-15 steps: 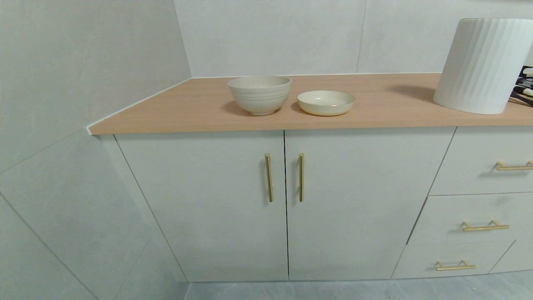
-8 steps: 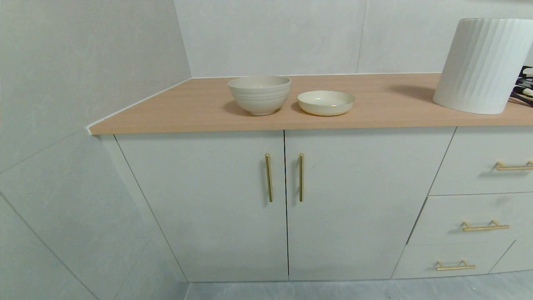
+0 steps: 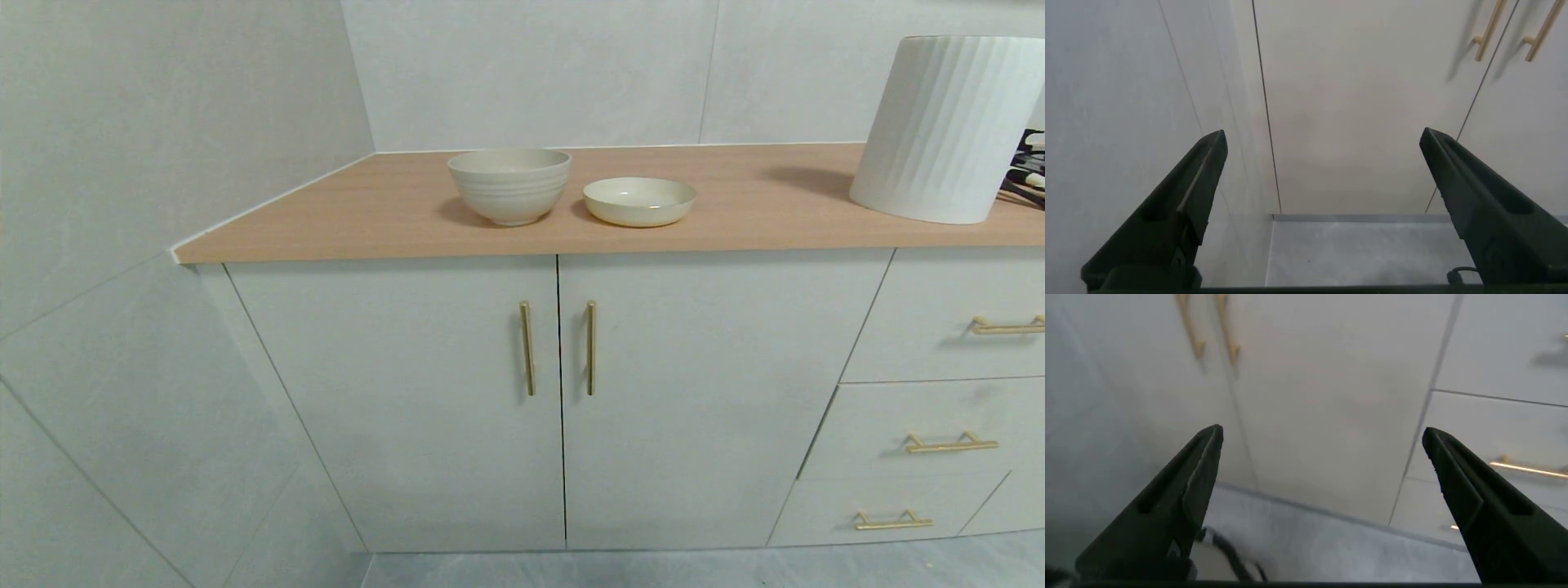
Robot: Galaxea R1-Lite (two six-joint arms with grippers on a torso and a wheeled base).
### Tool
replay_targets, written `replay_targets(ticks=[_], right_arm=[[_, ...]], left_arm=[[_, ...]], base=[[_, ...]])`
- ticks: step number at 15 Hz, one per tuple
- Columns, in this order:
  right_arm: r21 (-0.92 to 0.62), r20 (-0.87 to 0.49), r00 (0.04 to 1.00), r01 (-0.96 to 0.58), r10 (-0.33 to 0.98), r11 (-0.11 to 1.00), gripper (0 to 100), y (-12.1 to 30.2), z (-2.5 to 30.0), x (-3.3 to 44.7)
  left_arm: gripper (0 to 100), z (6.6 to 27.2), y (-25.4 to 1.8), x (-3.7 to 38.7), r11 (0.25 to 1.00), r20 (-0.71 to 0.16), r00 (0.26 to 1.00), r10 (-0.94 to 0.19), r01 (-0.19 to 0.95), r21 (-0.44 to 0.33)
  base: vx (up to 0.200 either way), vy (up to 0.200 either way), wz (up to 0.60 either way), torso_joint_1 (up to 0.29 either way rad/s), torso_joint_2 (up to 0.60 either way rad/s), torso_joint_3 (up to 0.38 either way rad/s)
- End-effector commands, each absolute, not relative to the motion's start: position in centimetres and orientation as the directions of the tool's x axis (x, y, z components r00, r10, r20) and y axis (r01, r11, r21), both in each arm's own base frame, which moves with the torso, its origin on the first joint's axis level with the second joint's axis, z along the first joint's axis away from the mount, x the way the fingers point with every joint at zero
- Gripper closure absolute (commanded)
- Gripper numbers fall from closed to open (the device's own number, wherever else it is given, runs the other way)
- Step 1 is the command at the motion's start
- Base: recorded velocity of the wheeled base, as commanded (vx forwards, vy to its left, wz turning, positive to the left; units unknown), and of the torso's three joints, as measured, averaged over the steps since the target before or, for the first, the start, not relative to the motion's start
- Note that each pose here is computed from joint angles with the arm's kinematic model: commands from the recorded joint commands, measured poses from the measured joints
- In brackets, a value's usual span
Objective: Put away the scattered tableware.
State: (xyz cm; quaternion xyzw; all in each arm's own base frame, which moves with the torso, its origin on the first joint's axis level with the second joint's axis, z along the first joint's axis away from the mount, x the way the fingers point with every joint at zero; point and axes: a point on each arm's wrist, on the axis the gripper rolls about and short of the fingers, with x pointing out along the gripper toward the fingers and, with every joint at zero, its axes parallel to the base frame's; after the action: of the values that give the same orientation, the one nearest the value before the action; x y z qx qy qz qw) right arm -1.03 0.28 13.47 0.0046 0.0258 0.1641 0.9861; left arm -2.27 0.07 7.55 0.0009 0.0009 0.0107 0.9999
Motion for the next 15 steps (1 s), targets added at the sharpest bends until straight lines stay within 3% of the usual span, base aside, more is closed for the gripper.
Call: replay_targets(ticks=[1, 4, 11, 15], right_arm=[[-0.015, -0.172, 0.891, -0.429, 0.420, 0.903, 0, 0.8, 14.5, 1.4], [-0.040, -0.261, 0.849, -0.485, 0.459, 0.874, 0, 2.0, 15.6, 5.8], [-0.007, -0.273, 0.797, -0.562, 0.539, 0.827, 0, 4.8, 17.0, 15.8], [0.092, -0.331, 0.732, -0.603, 0.596, 0.792, 0, 8.0, 17.6, 20.8]], left_arm=[[0, 7.6, 0.1, -2.3, 1.000, -0.002, 1.000, 0.023, -0.023, 0.002], [0, 7.6, 0.1, -2.3, 1.000, -0.002, 1.000, 0.023, -0.023, 0.002], [0, 7.6, 0.1, -2.3, 1.000, -0.002, 1.000, 0.023, -0.023, 0.000], [0, 7.6, 0.1, -2.3, 1.000, -0.002, 1.000, 0.021, -0.021, -0.001]], base=[[0.000, 0.000, 0.00, 0.000, 0.00, 0.000], [0.000, 0.000, 0.00, 0.000, 0.00, 0.000], [0.000, 0.000, 0.00, 0.000, 0.00, 0.000], [0.000, 0.000, 0.00, 0.000, 0.00, 0.000]])
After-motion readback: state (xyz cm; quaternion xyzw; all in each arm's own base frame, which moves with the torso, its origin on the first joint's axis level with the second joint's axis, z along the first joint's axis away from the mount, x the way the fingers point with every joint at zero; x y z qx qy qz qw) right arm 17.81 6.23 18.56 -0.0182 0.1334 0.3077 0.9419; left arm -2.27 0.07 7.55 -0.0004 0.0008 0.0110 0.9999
